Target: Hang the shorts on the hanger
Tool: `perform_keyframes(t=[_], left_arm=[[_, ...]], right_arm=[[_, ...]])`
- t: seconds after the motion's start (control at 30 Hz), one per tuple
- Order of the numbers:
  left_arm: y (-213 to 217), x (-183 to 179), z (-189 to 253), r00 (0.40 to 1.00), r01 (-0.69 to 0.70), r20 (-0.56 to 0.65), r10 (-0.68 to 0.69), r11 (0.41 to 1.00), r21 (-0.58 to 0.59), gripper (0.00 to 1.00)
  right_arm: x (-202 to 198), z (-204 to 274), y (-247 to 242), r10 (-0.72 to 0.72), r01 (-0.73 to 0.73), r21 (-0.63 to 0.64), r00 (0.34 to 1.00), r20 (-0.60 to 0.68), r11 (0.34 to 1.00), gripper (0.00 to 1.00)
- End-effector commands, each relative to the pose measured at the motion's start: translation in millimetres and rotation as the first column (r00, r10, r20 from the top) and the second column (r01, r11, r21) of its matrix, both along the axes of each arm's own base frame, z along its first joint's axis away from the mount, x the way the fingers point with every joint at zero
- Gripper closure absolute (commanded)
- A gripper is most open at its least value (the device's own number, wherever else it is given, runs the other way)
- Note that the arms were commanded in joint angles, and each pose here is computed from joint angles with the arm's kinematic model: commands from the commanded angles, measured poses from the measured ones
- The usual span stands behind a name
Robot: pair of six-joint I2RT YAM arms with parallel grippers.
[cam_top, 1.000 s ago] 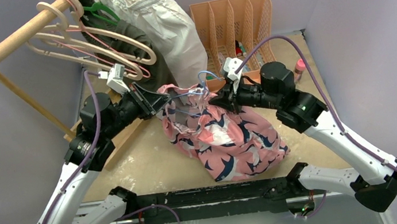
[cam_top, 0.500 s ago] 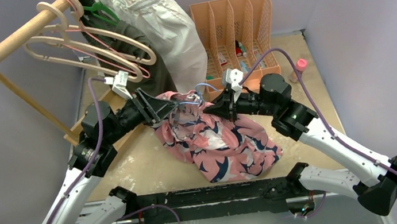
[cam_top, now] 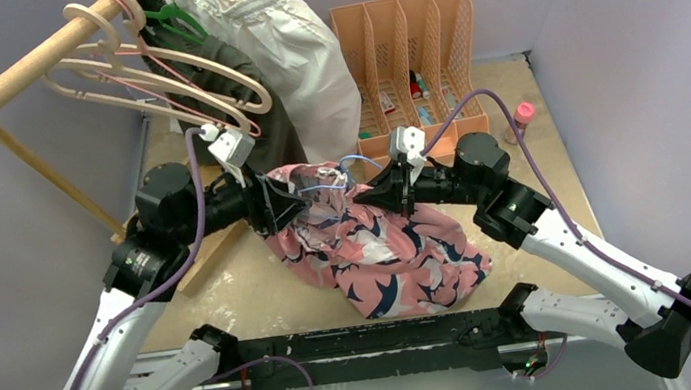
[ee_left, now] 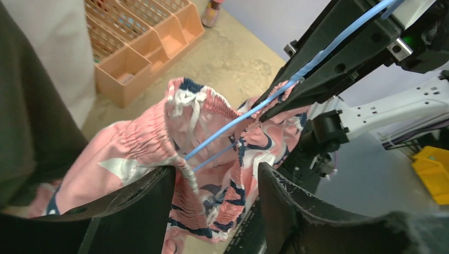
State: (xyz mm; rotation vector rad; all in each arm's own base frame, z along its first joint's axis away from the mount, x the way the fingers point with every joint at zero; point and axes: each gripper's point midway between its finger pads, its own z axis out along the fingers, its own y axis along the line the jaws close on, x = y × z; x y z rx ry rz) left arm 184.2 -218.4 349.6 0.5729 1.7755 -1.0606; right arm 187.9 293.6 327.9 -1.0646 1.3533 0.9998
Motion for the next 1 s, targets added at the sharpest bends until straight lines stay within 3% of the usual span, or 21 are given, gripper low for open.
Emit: perform_keyframes(t=[0.0,0.1,0.23,0.33,0.47,0.53,0.73,0.83,0.97], left_arm=[[23,8,18,0.991,-0.06,0.128,0.037,0.982,0.179,0.42],[26,10,12,0.995,-0.065,0.087,0.046,0.972,0.227,0.42],[26,7,9,0.993,-0.044,0.12,0.016,0.971,0.234,0.44],[15,-5,18,0.976,0.049,0.199,-0.088,0.98,0.194,0.48],[0,-25,30,0.903,0.199,0.358,-0.237,0.97,0.14,0.49],[-1,-30,27,0.866,0.234,0.411,-0.284,0.957,0.169,0.48],[0,-28,-4,0.856,0.281,0.354,-0.376,0.915,0.291,0.48],[4,-17,-12,0.887,0.227,0.324,-0.328,0.922,0.313,0.49],[25,8,-1,0.969,-0.01,0.24,-0.057,0.962,0.272,0.5]], right_arm=[[10,25,-2,-0.06,0.056,0.058,0.996,0.071,0.997,1.0],[12,26,-2,-0.069,0.064,0.061,0.995,0.075,0.996,1.0],[6,26,2,-0.021,0.016,0.064,0.997,0.077,0.998,1.0],[-3,24,8,0.047,-0.051,0.061,0.996,0.072,0.997,1.0],[-11,14,17,0.134,-0.136,0.047,0.99,0.045,0.99,1.0],[-16,11,20,0.182,-0.183,0.045,0.983,0.039,0.982,1.0],[-23,31,25,0.247,-0.254,0.07,0.965,0.089,0.965,1.0],[-21,36,25,0.234,-0.242,0.078,0.967,0.105,0.967,1.0],[-13,37,20,0.166,-0.176,0.075,0.979,0.122,0.981,1.0]])
